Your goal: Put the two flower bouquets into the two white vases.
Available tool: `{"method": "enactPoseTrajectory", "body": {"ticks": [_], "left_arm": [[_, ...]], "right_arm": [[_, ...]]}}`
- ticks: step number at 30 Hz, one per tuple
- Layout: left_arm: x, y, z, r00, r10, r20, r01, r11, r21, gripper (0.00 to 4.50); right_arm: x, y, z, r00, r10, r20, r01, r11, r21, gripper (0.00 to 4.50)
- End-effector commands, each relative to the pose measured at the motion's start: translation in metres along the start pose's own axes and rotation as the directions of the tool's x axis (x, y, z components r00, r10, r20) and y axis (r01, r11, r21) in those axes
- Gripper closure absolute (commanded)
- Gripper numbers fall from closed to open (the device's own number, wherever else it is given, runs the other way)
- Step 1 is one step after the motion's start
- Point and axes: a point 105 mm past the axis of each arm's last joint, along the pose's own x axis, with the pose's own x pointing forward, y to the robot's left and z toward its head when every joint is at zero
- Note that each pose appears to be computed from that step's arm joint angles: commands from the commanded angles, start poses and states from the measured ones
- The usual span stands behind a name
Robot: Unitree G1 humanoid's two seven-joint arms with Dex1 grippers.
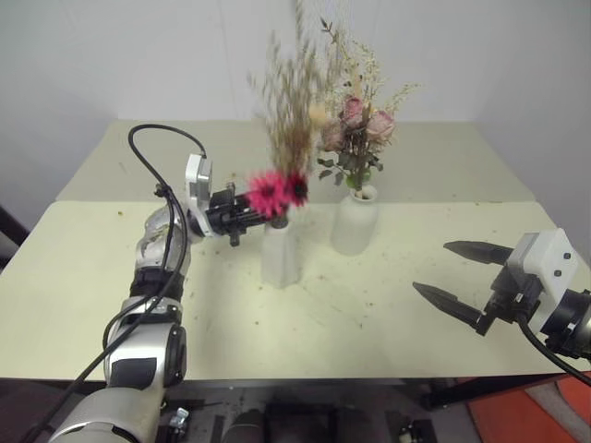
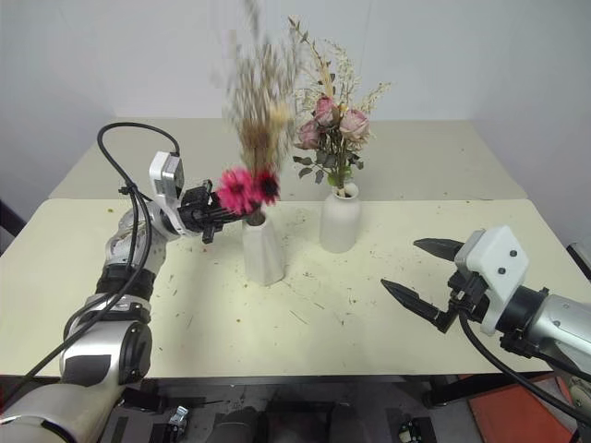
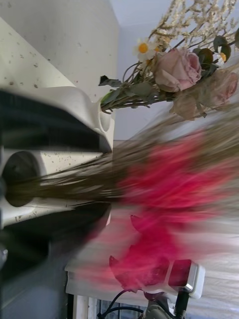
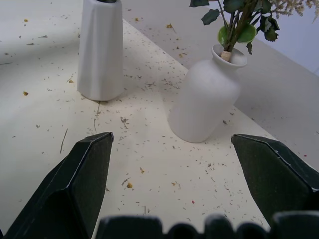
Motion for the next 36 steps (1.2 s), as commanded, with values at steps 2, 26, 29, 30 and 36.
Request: {"method": "enactPoseTrajectory", "body": {"ticks": [2, 26, 29, 30, 36], "left_arm": [[-0.005, -0.003, 0.017, 1.0, -0.004, 0.009, 0.004, 0.999, 0.05, 1.16], [-0.101, -0.025, 0.057, 0.887, 0.31, -0.342, -0.211, 0.931, 0.297, 0.06], [-0.11, -0.037, 0.075, 0.872, 0.337, -0.354, -0.217, 0.916, 0.338, 0.06], [-0.112, -0.041, 0.078, 0.866, 0.348, -0.359, -0.221, 0.911, 0.349, 0.06], [-0.11, -0.058, 0.088, 0.854, 0.378, -0.357, -0.235, 0.894, 0.383, 0.06]], "right_arm": [[-0.002, -0.004, 0.009, 0.999, -0.016, 0.029, 0.017, 0.998, -0.053, 0.0], [-0.01, -0.017, 0.004, 0.998, -0.055, -0.009, 0.054, 0.998, -0.041, 0.0], [-0.021, -0.023, 0.003, 0.997, -0.069, -0.022, 0.068, 0.997, -0.036, 0.0], [-0.025, -0.025, 0.002, 0.997, -0.067, -0.026, 0.066, 0.997, -0.036, 0.0], [-0.043, -0.035, 0.003, 0.998, -0.049, -0.045, 0.048, 0.998, -0.037, 0.0]]}}
